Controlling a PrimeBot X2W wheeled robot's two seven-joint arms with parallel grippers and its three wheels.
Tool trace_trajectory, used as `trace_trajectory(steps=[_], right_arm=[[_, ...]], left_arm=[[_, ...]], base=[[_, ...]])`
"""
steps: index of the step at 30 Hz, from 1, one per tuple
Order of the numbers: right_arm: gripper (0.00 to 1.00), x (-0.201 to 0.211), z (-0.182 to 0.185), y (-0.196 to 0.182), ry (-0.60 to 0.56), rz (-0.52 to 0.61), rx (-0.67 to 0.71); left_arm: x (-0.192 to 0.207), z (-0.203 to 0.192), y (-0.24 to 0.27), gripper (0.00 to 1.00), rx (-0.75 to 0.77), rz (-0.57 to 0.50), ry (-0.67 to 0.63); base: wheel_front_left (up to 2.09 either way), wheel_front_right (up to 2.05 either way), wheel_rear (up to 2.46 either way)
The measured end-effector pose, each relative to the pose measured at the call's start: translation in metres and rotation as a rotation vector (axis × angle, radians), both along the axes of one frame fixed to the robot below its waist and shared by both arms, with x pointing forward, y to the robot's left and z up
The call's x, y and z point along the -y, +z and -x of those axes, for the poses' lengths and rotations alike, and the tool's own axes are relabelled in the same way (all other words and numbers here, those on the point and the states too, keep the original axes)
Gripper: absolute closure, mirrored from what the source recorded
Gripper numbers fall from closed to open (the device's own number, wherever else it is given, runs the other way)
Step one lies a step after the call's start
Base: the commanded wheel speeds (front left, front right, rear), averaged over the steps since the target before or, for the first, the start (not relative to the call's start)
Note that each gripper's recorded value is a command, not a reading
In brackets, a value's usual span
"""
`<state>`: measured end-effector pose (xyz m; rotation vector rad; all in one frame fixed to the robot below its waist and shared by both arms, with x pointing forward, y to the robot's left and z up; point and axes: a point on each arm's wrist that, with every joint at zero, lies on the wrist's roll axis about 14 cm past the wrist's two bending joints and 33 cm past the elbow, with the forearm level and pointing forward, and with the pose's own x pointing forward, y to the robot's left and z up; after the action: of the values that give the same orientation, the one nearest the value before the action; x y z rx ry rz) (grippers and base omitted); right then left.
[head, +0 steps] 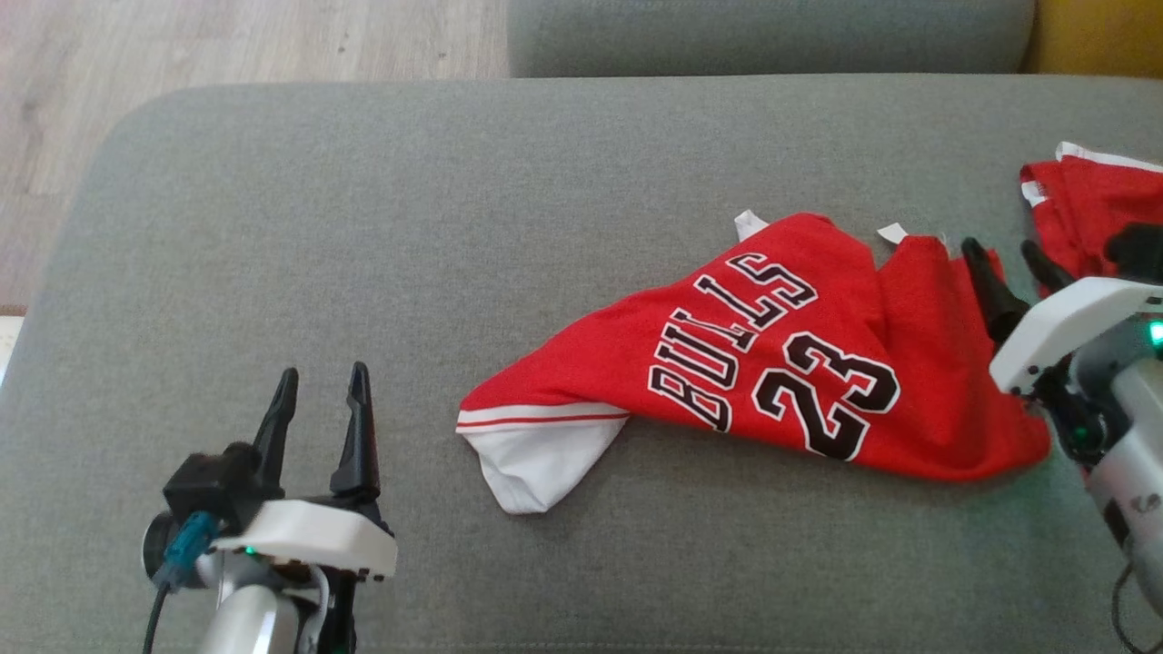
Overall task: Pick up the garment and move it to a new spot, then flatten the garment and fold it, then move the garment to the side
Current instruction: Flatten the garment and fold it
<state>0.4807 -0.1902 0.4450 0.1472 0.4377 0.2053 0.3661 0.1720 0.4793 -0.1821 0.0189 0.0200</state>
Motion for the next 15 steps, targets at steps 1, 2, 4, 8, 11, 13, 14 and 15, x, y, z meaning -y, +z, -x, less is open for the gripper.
trace_trajectory(steps=[1,2,4,8,11,13,14,15], right_arm=[[0.0,0.004,0.0,-0.004,-0.005,0.016,-0.015],[0.0,0.008,-0.001,-0.009,-0.012,0.031,-0.036],[0.0,0.015,-0.003,-0.018,-0.028,0.06,-0.097],[0.0,0.027,-0.009,-0.027,-0.05,0.105,-0.17],[0.0,0.03,-0.011,-0.041,-0.06,0.133,-0.263],[0.0,0.028,-0.009,-0.053,-0.056,0.147,-0.326],[0.0,0.026,-0.008,-0.058,-0.057,0.149,-0.347],[0.0,0.025,-0.007,-0.062,-0.058,0.148,-0.369]], left_arm=[[0.0,-0.001,-0.002,0.0,-0.005,0.0,0.0],[0.0,-0.001,-0.003,0.0,-0.01,0.0,-0.001],[0.001,-0.003,-0.005,0.0,-0.016,0.0,-0.002],[0.0,-0.009,-0.006,0.0,-0.017,-0.002,0.0],[-0.003,-0.014,-0.005,0.0,-0.015,-0.005,0.007],[-0.005,-0.014,-0.009,0.0,-0.026,-0.006,0.014],[-0.006,-0.013,-0.011,0.0,-0.033,-0.007,0.017],[-0.008,-0.013,-0.012,0.0,-0.037,-0.008,0.021]], base=[[0.0,0.0,0.0],[0.0,0.0,0.0],[0.0,0.0,0.0],[0.0,0.0,0.0],[0.0,0.0,0.0],[0.0,0.0,0.0],[0.0,0.0,0.0],[0.0,0.0,0.0]])
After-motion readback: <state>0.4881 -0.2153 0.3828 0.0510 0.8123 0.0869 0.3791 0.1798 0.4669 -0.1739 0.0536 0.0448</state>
